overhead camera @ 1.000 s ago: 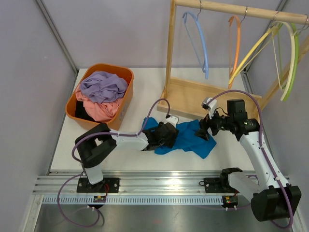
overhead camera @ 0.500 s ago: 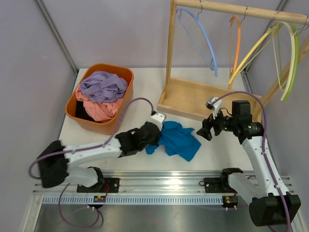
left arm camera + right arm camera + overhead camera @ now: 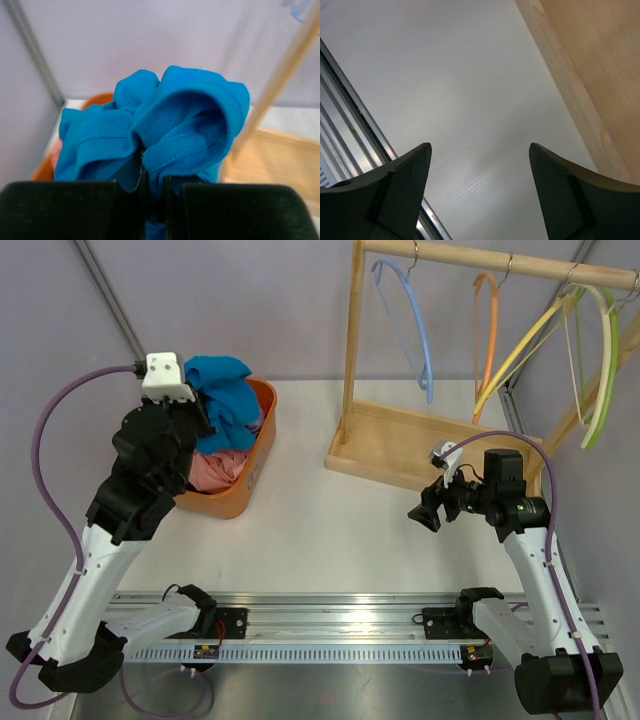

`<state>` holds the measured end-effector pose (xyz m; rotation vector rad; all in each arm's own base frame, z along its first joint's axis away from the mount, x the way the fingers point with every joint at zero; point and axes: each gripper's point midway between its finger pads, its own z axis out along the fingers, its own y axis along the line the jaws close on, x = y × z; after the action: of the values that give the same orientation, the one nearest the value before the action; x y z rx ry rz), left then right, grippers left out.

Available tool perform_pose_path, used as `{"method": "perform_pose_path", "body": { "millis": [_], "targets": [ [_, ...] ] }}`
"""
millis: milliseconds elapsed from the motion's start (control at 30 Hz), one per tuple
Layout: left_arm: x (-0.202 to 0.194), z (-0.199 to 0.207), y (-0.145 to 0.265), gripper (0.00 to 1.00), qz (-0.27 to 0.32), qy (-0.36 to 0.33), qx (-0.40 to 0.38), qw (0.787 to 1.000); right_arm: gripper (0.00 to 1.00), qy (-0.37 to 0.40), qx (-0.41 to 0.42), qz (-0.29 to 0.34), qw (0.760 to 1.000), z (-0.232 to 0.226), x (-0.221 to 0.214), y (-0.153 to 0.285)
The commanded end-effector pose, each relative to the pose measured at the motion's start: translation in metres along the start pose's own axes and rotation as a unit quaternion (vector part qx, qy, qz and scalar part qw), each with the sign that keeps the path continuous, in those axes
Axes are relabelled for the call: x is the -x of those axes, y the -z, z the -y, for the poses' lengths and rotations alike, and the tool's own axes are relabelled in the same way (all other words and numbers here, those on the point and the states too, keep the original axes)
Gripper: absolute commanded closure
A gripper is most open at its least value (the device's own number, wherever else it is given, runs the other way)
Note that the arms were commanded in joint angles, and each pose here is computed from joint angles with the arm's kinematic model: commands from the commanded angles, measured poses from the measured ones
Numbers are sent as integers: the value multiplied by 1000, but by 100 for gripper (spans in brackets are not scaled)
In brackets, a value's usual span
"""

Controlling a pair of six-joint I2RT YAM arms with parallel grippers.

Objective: Remove the t-shirt from the hanger
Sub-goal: Place the tshirt into the basket

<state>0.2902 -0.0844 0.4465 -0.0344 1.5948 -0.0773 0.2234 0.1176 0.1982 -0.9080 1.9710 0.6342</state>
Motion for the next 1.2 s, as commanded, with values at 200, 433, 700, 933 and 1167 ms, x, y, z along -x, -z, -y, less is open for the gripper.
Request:
{"method": "perform_pose_path", "body": {
  "millis": [200, 433, 700, 933, 1167],
  "targets": [
    [-22, -52, -44, 100, -37, -90, 89, 991, 14, 6, -1, 16, 1000, 0, 7, 1],
    [-165, -54, -73, 100, -171, -14, 50, 984, 14, 5, -3, 15, 1000, 2, 6, 1],
    [-318, -80, -71, 97, -341, 125, 53, 930, 13, 4, 0, 16, 1000, 1, 7, 1],
    [-306, -77, -72, 48, -340, 150, 40, 927, 14, 2, -5, 17, 1000, 2, 7, 3],
    [-199, -76, -49, 1, -215, 155, 22, 964, 13, 1, -17, 24, 1000, 3, 19, 10]
  ]
}}
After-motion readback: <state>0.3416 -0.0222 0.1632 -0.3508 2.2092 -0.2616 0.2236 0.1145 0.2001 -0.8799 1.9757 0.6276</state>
